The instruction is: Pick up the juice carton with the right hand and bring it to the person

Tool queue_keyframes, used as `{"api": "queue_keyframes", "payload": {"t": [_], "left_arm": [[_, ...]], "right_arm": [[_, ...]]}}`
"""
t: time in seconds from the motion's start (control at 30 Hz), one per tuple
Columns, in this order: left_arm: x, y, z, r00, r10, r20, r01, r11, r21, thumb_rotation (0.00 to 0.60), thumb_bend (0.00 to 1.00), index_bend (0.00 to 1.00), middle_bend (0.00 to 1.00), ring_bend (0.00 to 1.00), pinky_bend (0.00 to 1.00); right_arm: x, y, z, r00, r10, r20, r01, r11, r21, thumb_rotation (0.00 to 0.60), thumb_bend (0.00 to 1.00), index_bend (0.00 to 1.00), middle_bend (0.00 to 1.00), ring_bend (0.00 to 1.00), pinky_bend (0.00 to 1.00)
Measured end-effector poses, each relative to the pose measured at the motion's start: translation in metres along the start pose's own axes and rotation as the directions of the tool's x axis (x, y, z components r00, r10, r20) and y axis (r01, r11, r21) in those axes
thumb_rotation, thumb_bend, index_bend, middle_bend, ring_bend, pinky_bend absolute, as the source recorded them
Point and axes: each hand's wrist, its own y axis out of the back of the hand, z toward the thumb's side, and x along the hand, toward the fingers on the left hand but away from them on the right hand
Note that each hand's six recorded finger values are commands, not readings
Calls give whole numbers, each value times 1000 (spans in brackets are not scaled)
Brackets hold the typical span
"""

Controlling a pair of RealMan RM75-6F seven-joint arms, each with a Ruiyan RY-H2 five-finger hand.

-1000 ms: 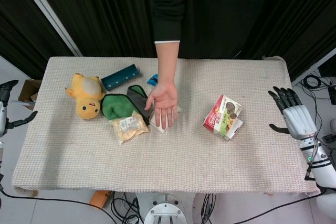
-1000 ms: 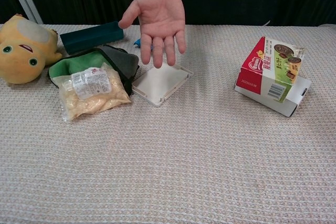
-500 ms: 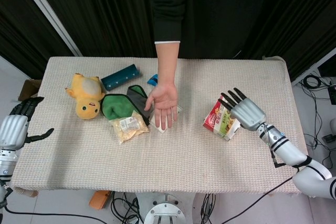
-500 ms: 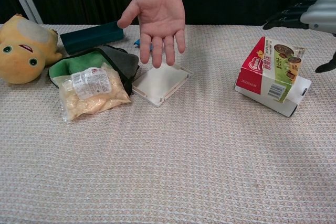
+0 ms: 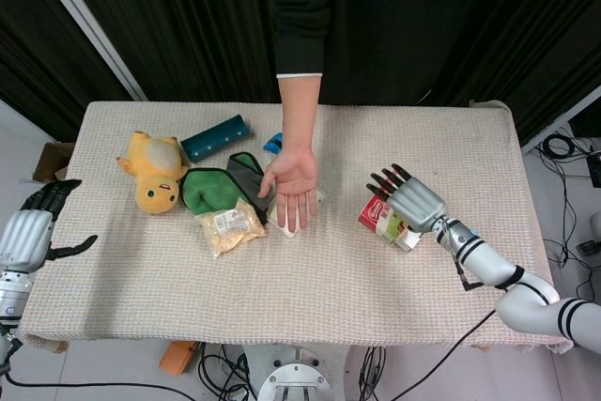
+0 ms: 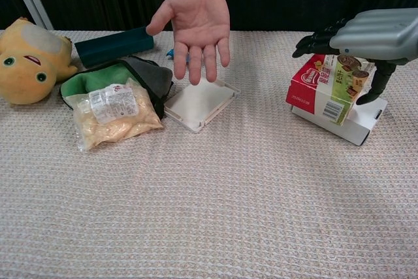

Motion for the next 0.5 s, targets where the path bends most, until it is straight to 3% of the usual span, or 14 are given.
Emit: {"api": "queue_keyframes", "payload": {"t": [0.07, 0.13, 0.3, 0.4, 0.5], "left_arm": [[-1, 0, 0, 1000, -1, -2, 1, 1000, 0, 500, 181, 122, 138, 102, 195], [-1, 0, 0, 1000, 1, -1, -1, 1000, -1, 498, 180, 122, 138, 102, 195], [-1, 0, 0, 1000, 2, -1, -2, 1000, -4, 500, 180, 122, 138, 102, 195], [-2, -1, 1, 1000, 0, 0, 0, 1000, -2, 498, 180, 122, 138, 102, 195], [-3, -1, 0, 1000, 3, -2, -3, 1000, -4, 499, 180, 122, 138, 102, 195]], "right_arm": [[-3, 0, 3, 1000, 5, -7, -5, 1000, 3, 600, 0, 0, 82, 0, 0], [-3, 1, 5, 1000, -7, -10, 7, 1000, 4, 600, 0, 59, 228, 4, 0], [-2, 7, 7, 998, -59, -18, 59, 998, -16, 600, 4, 472, 497, 157, 3], [1, 7, 7, 996, -82, -21, 81, 997, -18, 600, 18, 618, 576, 220, 34], [5, 12, 5, 993, -114, -17, 114, 993, -32, 600, 26, 664, 613, 263, 71]]}}
